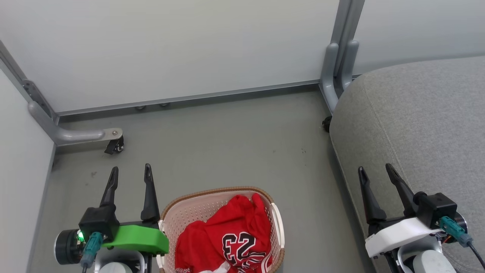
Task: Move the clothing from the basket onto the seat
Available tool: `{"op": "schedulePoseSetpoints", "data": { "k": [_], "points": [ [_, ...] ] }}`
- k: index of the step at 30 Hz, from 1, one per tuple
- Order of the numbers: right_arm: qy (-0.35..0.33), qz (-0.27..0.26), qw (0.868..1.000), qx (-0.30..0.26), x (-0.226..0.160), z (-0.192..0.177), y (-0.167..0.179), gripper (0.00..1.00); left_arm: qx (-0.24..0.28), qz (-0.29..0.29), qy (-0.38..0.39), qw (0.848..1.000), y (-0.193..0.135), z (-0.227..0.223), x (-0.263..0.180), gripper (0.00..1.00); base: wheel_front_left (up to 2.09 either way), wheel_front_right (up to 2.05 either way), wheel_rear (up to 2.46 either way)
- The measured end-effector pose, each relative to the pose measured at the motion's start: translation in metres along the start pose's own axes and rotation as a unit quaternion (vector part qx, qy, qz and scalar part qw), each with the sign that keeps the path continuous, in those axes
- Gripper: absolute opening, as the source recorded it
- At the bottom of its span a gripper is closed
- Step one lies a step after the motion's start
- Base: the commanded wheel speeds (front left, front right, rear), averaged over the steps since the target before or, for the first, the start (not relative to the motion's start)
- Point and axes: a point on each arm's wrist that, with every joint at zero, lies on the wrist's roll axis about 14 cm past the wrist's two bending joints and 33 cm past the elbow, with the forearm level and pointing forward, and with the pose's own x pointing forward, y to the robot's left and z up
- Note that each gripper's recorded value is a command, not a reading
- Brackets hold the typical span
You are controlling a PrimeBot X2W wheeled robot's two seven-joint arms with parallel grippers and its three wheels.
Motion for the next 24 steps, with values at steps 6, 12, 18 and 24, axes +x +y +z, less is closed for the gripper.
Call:
{"op": "schedulePoseSetpoints", "data": {
  "k": [6, 12, 18, 24],
  "points": [
    [-0.002, 0.005, 1.000, -0.025, 0.0001, 0.0002, 0.0016, 1.00, 0.017, -0.003, -0.003, 1.000, -0.0002, -0.0001, -0.0023, 1.00, 0.00, 0.00, 0.00],
    [0.002, 0.009, 0.999, -0.045, -0.0005, -0.0027, 0.0025, 1.00, 0.037, -0.007, -0.003, 0.999, -0.0011, -0.0032, -0.0037, 1.00, 0.00, 0.00, 0.00],
    [0.004, 0.014, 0.998, -0.061, -0.0005, -0.0049, 0.0046, 1.00, 0.053, -0.012, -0.002, 0.999, -0.0021, -0.0054, -0.0049, 1.00, 0.00, 0.00, 0.00],
    [0.008, 0.015, 0.997, -0.069, -0.0019, -0.0080, 0.0045, 1.00, 0.062, -0.014, -0.003, 0.998, -0.0021, -0.0065, -0.0057, 1.00, 0.00, 0.00, 0.00]
  ]
}}
